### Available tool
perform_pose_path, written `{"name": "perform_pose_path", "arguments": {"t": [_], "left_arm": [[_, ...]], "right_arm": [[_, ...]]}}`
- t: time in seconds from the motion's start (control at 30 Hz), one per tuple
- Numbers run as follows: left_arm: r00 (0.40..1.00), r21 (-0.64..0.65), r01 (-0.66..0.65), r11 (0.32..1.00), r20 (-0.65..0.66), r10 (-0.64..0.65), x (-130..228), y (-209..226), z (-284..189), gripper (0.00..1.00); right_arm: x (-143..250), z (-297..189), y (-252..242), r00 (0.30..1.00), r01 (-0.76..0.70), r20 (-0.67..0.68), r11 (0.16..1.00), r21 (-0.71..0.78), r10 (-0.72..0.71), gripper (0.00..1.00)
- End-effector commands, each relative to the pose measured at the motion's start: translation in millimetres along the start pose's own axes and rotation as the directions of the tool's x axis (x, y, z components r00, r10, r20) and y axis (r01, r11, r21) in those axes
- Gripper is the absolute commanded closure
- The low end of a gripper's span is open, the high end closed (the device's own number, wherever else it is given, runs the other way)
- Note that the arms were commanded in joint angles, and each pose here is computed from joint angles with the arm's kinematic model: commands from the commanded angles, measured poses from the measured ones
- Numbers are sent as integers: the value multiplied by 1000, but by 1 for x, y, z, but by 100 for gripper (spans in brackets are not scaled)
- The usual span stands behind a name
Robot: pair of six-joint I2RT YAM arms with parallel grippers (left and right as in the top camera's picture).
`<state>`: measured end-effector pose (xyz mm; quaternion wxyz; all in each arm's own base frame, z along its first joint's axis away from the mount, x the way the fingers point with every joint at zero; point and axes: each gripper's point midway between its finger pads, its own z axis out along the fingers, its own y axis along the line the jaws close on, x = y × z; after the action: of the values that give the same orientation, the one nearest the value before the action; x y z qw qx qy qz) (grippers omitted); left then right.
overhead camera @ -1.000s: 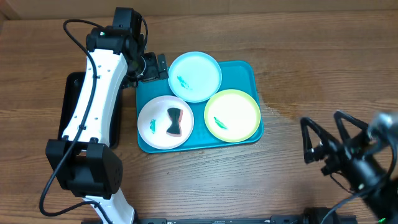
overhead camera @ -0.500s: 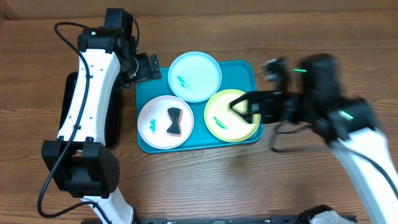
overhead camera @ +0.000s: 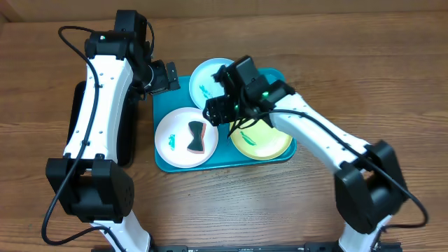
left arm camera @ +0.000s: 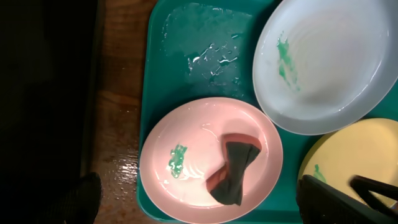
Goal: Clean dirty plates on tray and stack at the side
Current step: 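Reach the right gripper to the white plate rim and grasp it, then scrub the white plate with the sponge while the right gripper holds it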
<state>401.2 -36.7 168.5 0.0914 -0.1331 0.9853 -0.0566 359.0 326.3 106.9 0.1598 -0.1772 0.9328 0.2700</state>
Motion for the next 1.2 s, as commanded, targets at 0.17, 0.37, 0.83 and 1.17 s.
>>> {"name": "perform_pose_path", "arguments": {"t": [0.17,0.37,0.83,1.17], "left_arm": [[1000,-7,1,1000,4,-1,-3,1,1,0],[1000,-3,1,1000,-1,-1,-2,0,1,4],[990,114,-56,992,-126,71,29,-13,34,9],[979,116,-88,989,-176,107,47,-7,55,11]], "right_arm": [[13,43,-14,999,22,-48,996,90,-18,49],[26,60,-24,996,17,-91,993,115,-7,50],[39,61,-36,991,-38,-119,983,180,60,69],[57,78,-48,980,-60,-174,976,208,97,70]]}}
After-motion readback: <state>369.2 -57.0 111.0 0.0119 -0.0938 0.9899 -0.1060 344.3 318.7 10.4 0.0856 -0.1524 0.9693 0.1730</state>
